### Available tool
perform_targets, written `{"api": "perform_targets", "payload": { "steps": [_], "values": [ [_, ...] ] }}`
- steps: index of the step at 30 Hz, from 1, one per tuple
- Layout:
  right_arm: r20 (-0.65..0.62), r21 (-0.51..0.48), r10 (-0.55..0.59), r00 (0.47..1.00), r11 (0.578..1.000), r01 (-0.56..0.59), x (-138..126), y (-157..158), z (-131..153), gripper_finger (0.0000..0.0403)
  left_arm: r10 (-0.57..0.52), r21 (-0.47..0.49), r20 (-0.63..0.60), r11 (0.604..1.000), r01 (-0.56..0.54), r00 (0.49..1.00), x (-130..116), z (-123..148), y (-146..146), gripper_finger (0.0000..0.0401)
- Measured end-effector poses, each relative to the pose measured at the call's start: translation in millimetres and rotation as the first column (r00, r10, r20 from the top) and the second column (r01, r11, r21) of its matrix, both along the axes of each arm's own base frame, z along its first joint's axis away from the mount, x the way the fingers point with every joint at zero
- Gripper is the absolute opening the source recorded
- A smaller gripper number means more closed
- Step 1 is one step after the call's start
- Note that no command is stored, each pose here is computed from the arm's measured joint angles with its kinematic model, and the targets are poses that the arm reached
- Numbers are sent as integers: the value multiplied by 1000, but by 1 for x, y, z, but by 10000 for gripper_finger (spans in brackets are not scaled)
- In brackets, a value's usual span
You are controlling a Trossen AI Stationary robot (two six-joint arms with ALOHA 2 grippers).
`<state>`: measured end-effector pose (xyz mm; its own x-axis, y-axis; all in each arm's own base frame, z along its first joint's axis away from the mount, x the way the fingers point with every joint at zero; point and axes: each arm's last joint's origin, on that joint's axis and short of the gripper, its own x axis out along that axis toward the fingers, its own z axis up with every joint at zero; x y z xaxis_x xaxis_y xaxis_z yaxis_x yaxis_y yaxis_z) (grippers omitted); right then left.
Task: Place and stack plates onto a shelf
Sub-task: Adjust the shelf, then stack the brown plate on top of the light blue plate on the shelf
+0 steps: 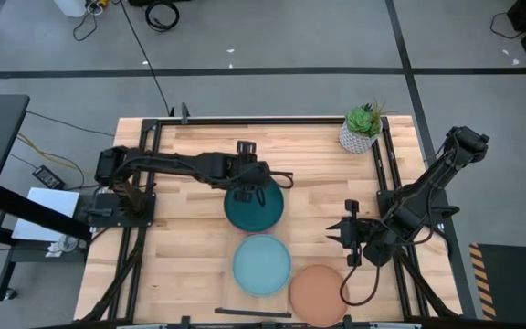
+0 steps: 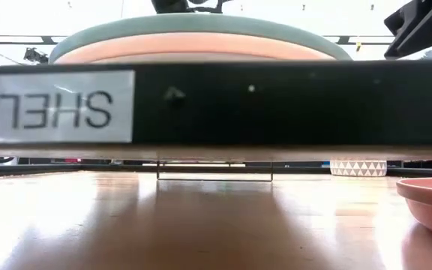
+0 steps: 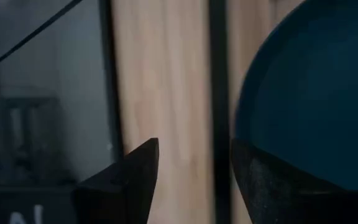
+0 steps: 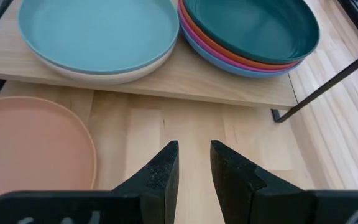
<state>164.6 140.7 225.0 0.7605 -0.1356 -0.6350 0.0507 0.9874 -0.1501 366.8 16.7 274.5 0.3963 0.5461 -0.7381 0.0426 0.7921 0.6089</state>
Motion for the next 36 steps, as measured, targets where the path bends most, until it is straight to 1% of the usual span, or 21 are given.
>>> {"api": "perform_targets", "payload": {
  "steps": [1,4,13,19,25,28,33,34,36],
  "values": [
    [0,0,-3,1000,1000,3,0,0,0,98,3,14,-8,1000,-3,1000,-1,1,2,209],
    [0,0,-5,1000,1000,5,1,-1,0,98,11,14,-1,1000,-11,1000,-1,2,7,207],
    [-6,-12,2,1000,1000,-2,0,-1,0,98,63,55,-12,997,-62,998,-3,3,23,187],
    [-6,-13,3,1000,1000,-3,0,-1,0,98,98,85,-21,992,-96,995,-5,3,38,185],
    [-6,-10,0,1000,1000,0,0,-1,0,98,73,110,-52,992,-67,996,-5,3,41,185],
    [-6,-1,-5,1000,1000,5,0,-1,0,98,31,103,-56,994,-25,998,-8,9,38,185],
    [-8,-1,-6,1000,1000,6,0,-1,-1,98,-23,88,25,996,20,999,-11,25,28,185],
    [-9,-2,-5,1000,1000,5,0,-1,-1,98,-35,75,38,997,32,999,-12,28,25,185],
    [-11,0,-2,1000,1000,2,0,-1,-1,98,-75,7,75,997,75,994,-14,33,18,185]
  ]
}}
